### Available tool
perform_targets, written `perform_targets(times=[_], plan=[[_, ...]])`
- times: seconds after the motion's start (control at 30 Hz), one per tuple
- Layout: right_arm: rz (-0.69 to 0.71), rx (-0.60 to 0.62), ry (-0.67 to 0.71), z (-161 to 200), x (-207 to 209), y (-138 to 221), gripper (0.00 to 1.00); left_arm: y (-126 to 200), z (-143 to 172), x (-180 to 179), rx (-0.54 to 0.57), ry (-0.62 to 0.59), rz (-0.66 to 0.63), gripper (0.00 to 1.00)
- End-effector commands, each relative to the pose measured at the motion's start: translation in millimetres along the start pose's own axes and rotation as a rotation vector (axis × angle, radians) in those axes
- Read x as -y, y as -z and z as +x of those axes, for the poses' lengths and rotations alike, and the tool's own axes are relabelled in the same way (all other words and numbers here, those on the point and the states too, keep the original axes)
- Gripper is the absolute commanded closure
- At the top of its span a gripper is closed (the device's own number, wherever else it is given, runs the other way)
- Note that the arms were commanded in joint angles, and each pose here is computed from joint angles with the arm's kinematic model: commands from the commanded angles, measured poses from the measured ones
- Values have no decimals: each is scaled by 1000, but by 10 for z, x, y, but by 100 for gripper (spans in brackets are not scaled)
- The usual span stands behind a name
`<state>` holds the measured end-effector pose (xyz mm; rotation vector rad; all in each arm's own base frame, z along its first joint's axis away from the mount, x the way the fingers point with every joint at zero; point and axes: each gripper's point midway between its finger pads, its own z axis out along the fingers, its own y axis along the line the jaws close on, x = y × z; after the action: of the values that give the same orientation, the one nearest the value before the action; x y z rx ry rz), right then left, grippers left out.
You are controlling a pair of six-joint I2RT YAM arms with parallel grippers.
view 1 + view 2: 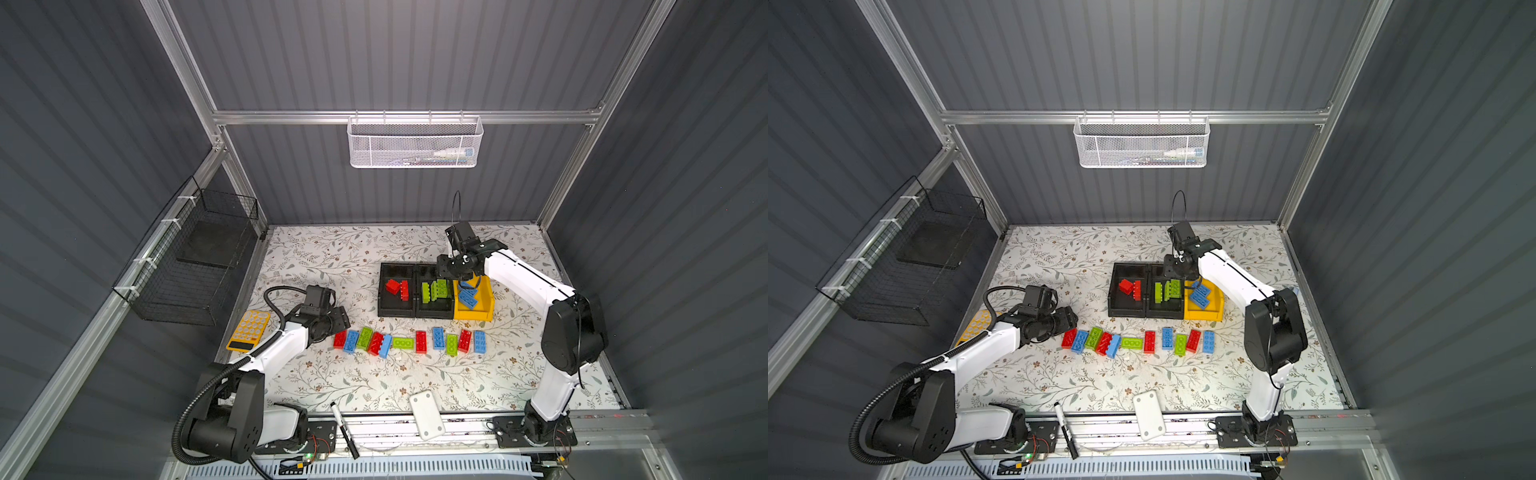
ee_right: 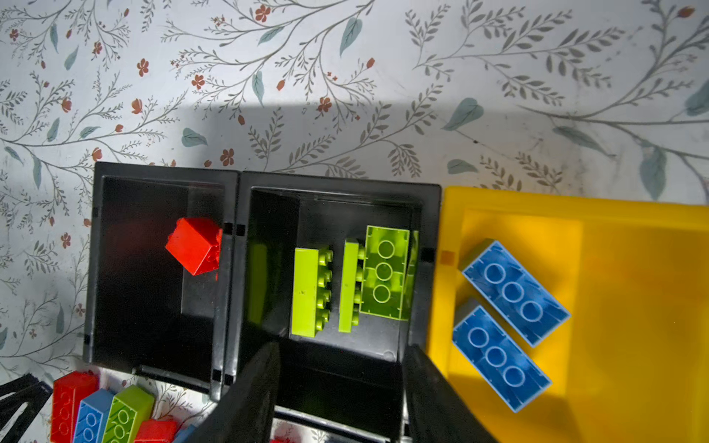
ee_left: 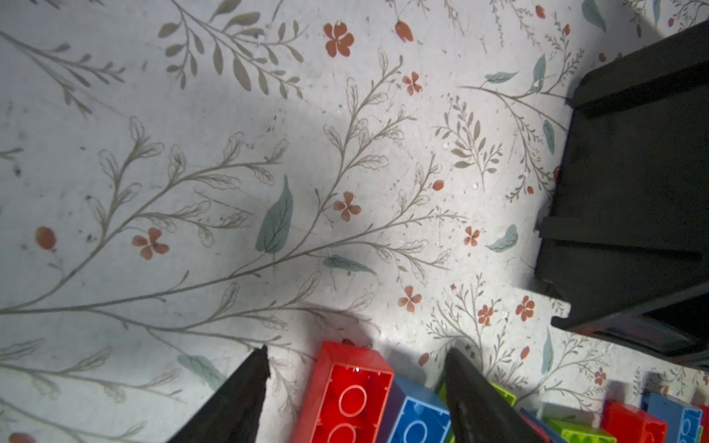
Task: Sort the legos into containers by color
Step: Pick up the lego from the middle-left of the table.
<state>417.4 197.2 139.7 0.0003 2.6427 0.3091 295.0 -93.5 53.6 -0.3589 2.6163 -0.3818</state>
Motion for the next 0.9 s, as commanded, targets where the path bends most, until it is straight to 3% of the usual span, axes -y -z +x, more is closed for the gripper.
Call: perform_targets(times=[0.0, 0.3, 0.87], plan=[[24, -3, -7, 44, 109, 3, 46, -4, 150, -24, -43, -17, -1, 27], [32, -11, -20, 107, 173, -8, 46, -137, 234, -67, -86, -61, -64, 32], [48, -5, -50, 132, 297, 17, 46, -156, 196, -117, -93, -86, -111, 60]])
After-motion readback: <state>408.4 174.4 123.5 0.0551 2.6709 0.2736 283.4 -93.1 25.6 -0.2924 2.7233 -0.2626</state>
